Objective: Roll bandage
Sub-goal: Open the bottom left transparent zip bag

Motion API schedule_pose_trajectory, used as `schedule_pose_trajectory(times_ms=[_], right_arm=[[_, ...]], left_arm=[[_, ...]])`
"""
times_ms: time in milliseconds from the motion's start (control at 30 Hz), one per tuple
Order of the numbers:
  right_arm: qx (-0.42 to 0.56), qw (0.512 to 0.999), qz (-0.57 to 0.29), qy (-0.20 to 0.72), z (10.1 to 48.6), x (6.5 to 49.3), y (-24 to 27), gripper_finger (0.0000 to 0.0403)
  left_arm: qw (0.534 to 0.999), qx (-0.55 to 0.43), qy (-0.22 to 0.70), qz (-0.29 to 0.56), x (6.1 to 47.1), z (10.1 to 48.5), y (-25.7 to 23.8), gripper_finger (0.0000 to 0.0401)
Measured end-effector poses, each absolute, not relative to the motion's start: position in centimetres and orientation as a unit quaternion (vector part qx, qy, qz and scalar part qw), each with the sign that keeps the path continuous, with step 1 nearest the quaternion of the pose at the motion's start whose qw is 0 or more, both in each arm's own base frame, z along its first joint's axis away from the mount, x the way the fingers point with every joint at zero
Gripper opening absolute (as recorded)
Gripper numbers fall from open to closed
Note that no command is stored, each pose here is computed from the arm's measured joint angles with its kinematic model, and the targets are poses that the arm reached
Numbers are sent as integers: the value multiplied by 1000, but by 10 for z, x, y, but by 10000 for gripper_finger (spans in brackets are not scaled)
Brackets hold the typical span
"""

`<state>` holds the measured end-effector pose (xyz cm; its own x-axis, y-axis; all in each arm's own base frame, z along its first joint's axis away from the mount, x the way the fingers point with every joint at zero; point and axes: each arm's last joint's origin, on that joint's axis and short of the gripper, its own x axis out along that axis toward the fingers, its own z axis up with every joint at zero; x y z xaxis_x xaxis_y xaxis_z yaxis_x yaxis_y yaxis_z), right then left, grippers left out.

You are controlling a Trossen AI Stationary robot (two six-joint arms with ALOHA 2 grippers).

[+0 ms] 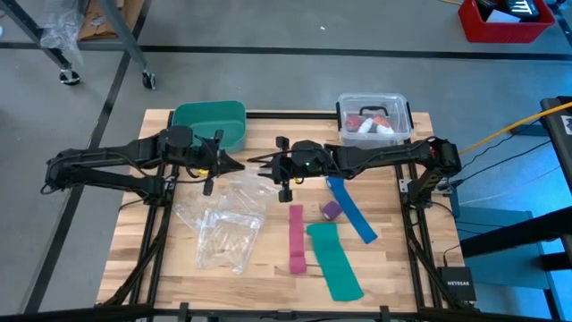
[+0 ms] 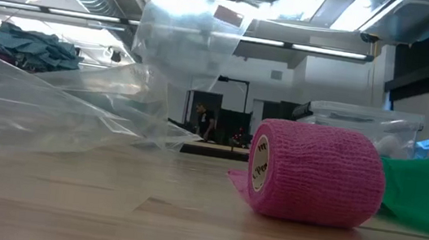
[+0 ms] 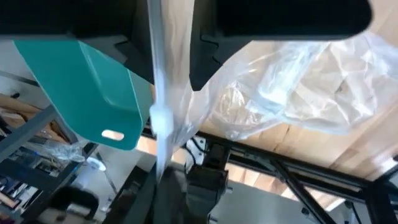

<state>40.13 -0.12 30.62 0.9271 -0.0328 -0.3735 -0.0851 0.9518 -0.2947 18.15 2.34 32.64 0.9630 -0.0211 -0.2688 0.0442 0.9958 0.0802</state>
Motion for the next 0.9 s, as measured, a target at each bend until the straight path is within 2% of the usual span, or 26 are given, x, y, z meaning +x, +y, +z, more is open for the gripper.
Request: schedule_pose_trajectory(times_ms=[300, 467, 600, 900], right_arm=[[-155, 972, 11, 176, 308, 402, -1, 20], [-167, 975, 8, 147, 314, 404, -1, 15], [-172, 976, 7, 136, 316, 405, -1, 38], [-172, 976, 7, 135, 316, 405, -1, 134]], left_arm=[[991, 43, 124, -14, 175, 330, 23, 0], [991, 43, 124, -14, 175, 330, 23, 0], [991, 43, 123, -14, 175, 331, 23, 0], [991, 42, 125, -14, 175, 330, 23, 0]])
